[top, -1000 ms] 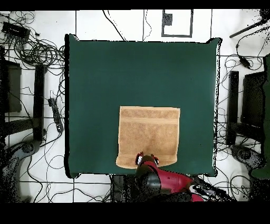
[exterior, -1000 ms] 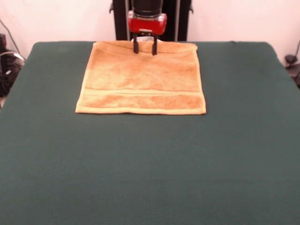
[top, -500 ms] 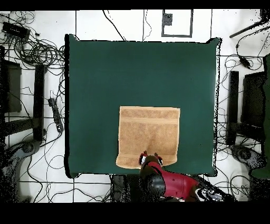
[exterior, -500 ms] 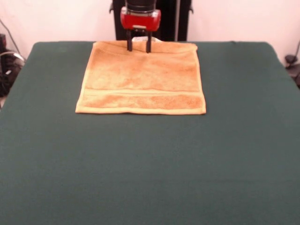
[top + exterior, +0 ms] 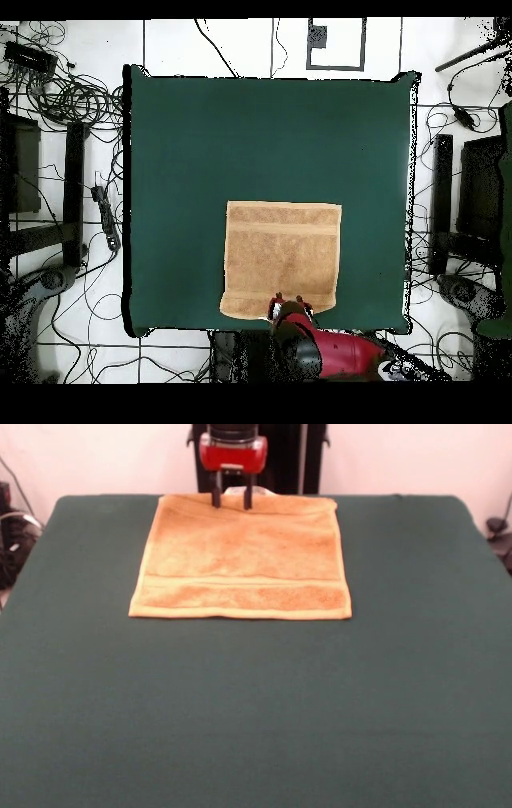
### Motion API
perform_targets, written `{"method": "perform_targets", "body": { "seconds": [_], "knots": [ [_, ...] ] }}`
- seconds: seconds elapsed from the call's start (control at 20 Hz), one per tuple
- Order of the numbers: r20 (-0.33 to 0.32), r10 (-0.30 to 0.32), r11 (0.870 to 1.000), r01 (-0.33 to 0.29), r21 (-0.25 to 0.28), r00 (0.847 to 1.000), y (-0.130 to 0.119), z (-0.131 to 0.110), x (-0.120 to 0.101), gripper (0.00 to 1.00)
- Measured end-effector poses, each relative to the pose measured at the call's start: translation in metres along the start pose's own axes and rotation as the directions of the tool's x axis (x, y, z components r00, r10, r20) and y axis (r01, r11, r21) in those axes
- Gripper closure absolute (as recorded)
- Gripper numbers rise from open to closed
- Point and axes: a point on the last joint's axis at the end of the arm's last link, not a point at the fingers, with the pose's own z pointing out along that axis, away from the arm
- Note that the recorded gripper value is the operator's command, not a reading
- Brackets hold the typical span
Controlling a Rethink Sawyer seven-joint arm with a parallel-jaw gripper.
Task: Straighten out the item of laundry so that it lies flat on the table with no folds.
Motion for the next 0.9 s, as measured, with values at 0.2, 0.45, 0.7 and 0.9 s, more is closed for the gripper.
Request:
{"method": "perform_targets", "body": {
  "seconds": [0.2, 0.45, 0.7, 0.9],
  "knots": [
    [-0.027, -0.015, 1.0, 0.015, 0.001, 1.0, -0.009, 0.004, 0.015, 0.0],
    [-0.065, -0.034, 0.999, 0.034, -0.001, 0.997, -0.021, 0.013, 0.04, 0.0],
    [-0.043, -0.051, 0.999, 0.05, -0.02, 0.998, -0.026, 0.018, 0.047, 0.0],
    [-0.013, -0.081, 0.996, 0.08, -0.032, 0.997, -0.027, 0.018, 0.052, 0.0]
  ]
}}
